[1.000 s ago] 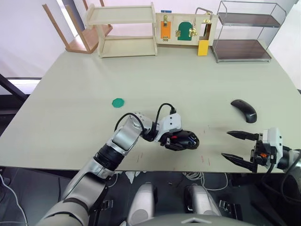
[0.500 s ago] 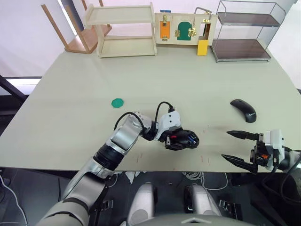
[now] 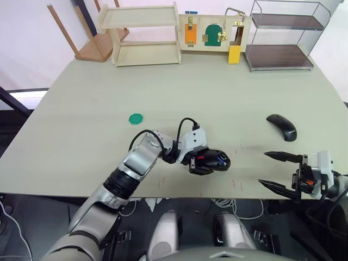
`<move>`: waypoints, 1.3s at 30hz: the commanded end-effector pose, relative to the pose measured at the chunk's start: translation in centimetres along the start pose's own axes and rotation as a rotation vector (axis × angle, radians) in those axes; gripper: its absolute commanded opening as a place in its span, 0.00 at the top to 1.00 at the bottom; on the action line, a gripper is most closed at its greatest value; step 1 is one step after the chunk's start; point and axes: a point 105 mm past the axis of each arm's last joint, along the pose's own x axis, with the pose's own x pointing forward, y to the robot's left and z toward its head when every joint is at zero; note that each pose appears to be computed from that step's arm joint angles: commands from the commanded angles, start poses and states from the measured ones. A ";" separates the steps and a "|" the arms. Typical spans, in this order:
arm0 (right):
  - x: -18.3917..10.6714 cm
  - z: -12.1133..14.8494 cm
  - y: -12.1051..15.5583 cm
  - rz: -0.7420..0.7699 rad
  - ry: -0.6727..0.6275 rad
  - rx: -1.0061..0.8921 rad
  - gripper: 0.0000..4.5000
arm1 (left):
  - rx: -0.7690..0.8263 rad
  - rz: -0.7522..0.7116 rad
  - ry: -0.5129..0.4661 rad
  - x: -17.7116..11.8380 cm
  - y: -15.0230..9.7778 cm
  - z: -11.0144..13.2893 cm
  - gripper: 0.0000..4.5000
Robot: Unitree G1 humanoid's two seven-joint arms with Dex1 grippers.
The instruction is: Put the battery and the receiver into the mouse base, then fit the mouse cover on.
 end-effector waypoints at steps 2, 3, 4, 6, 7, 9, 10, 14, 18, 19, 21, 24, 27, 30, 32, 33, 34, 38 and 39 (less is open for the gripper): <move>-0.4 0.9 -0.3 -0.017 -0.033 -0.041 0.00 | 0.041 -0.003 -0.049 -1.2 -0.2 1.5 0.02; -0.5 0.9 -0.3 -0.019 -0.035 -0.041 0.00 | 0.045 -0.005 -0.050 -1.5 -0.3 1.5 0.02; -0.5 0.9 -0.2 -0.021 -0.037 -0.039 0.00 | 0.049 -0.005 -0.050 -1.9 -0.4 1.6 0.02; -0.5 0.9 -0.2 -0.026 -0.040 -0.037 0.00 | 0.056 -0.004 -0.051 -2.6 -0.6 1.6 0.02; -0.5 0.9 -0.2 -0.030 -0.044 -0.035 0.00 | 0.060 -0.005 -0.054 -3.1 -0.7 1.7 0.02; -0.5 0.8 -0.1 -0.036 -0.048 -0.034 0.00 | 0.066 -0.012 -0.069 -4.0 -1.1 2.0 0.02; -0.5 0.7 0.0 -0.038 -0.048 -0.034 0.00 | 0.069 -0.016 -0.079 -4.4 -1.4 2.1 0.02; -0.5 0.6 0.0 -0.057 -0.053 -0.039 0.00 | 0.042 -0.005 -0.119 -6.4 -1.8 1.5 0.02; -0.4 0.8 -0.3 -0.088 -0.064 -0.043 0.00 | 0.021 0.028 -0.188 -8.0 -1.9 1.3 0.02; -0.6 0.8 -0.4 -0.104 -0.066 -0.035 0.00 | 0.015 0.024 -0.207 -8.3 -2.2 1.0 0.02; -0.9 0.8 -0.8 -0.147 -0.058 -0.029 0.00 | 0.005 0.031 -0.227 -9.0 -2.7 0.2 0.02; -1.0 1.0 -1.4 -0.198 -0.063 -0.020 0.00 | -0.012 0.054 -0.259 -9.5 -3.1 -0.3 0.02; -1.4 1.1 -2.3 -0.254 -0.059 -0.017 0.00 | 0.005 0.053 -0.328 -10.0 -3.7 -0.1 0.02; -1.9 0.8 -3.0 -0.306 -0.048 0.005 0.00 | 0.026 0.047 -0.389 -10.5 -4.3 0.1 0.02; -2.2 0.7 -3.3 -0.337 -0.036 -0.006 0.00 | 0.029 0.041 -0.412 -10.7 -4.6 0.1 0.02; -2.4 0.7 -3.6 -0.357 -0.034 -0.012 0.00 | 0.033 0.051 -0.421 -10.8 -4.5 0.1 0.02; -2.5 0.7 -3.9 -0.380 -0.034 -0.014 0.00 | 0.033 0.060 -0.430 -11.0 -4.5 0.1 0.02; -2.8 0.0 -5.3 -0.463 0.018 -0.026 0.00 | 0.033 0.077 -0.463 -12.3 -4.4 -0.1 0.02; -2.8 -0.2 -5.8 -0.488 0.034 -0.039 0.00 | 0.035 0.083 -0.468 -12.7 -4.3 -0.1 0.02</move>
